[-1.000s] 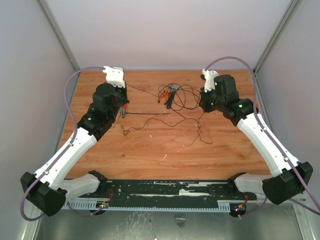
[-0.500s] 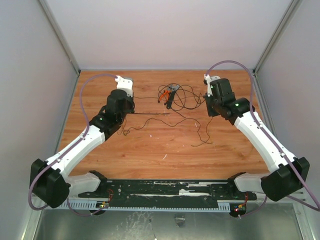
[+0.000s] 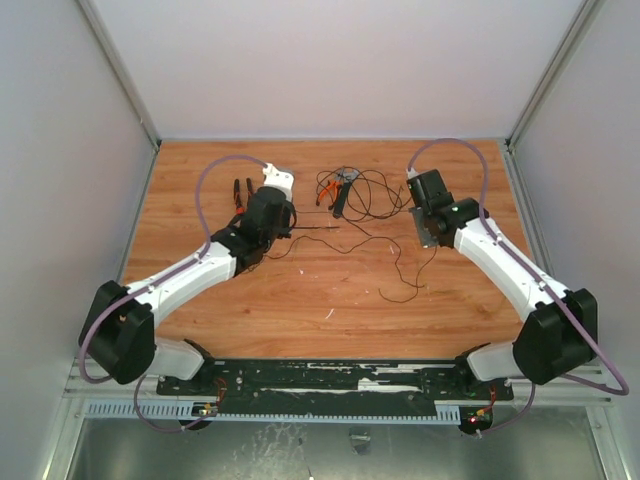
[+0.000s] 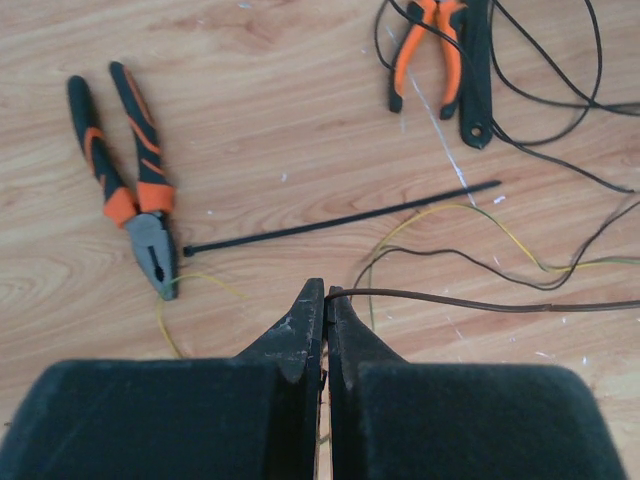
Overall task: Zip-tie the wires
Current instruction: Place the cable at the center of the board.
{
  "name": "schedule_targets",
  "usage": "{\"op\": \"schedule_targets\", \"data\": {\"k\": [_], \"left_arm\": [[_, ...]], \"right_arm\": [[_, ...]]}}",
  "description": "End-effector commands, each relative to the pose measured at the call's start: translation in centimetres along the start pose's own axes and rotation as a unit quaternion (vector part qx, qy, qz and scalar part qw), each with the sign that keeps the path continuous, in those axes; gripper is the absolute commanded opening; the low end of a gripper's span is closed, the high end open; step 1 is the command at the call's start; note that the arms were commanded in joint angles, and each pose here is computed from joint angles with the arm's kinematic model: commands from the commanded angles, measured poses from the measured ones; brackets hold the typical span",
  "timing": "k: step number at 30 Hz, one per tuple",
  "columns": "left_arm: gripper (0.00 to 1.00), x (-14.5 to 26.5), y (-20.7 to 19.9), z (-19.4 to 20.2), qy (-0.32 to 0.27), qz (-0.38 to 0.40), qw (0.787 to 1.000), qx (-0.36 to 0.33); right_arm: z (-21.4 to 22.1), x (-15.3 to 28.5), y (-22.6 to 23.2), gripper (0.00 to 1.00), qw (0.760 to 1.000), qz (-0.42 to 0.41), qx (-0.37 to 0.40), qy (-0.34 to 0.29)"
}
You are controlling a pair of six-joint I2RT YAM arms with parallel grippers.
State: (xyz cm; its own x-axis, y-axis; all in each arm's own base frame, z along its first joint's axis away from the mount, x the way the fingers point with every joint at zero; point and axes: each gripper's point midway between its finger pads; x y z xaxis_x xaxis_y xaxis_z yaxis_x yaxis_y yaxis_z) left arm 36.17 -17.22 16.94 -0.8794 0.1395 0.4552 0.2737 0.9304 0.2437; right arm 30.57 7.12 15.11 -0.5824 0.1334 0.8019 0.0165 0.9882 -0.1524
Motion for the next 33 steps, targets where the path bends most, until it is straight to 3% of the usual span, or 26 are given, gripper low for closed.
{"op": "schedule_targets", "data": {"k": [1, 7, 18, 24, 33], "left_arm": [[0.00, -0.7, -1.9, -0.5, -0.010, 0.015, 1.000, 0.009], [0.00, -1.5, -4.5, -0.6, -0.014, 0.040, 0.999, 0.003], [0.05, -4.0, -7.4, 1.6, 0.023, 0.059, 0.997, -0.032], [0.10, -5.0, -7.9, 2.8, 0.040, 0.061, 0.996, -0.047], [0.25, -6.1, -9.4, 3.9, 0.056, 0.075, 0.994, -0.056]], "right_arm": [[0.3, -0.7, -2.6, 0.00, 0.997, 0.068, -0.018, 0.005], [0.5, -1.2, -5.7, 0.00, 0.991, 0.124, -0.040, 0.018], [1.9, -5.2, -6.4, 0.00, 0.988, 0.130, -0.050, 0.072], [4.7, -8.7, -5.9, 0.00, 0.983, 0.126, -0.041, 0.123], [5.1, -10.8, -6.3, 0.04, 0.981, 0.123, -0.044, 0.146]]}}
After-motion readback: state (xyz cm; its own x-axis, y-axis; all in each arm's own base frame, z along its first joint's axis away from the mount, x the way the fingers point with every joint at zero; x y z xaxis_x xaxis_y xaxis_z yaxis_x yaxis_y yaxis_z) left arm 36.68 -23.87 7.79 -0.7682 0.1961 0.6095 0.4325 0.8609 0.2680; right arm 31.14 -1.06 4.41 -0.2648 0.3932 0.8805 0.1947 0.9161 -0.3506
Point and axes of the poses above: each gripper's point midway between its finger pads, its own x axis back along the fingers, its own y axis along the line the jaws close on, z = x × y, and after that the axes turned 11 degrees about -x, right-handed
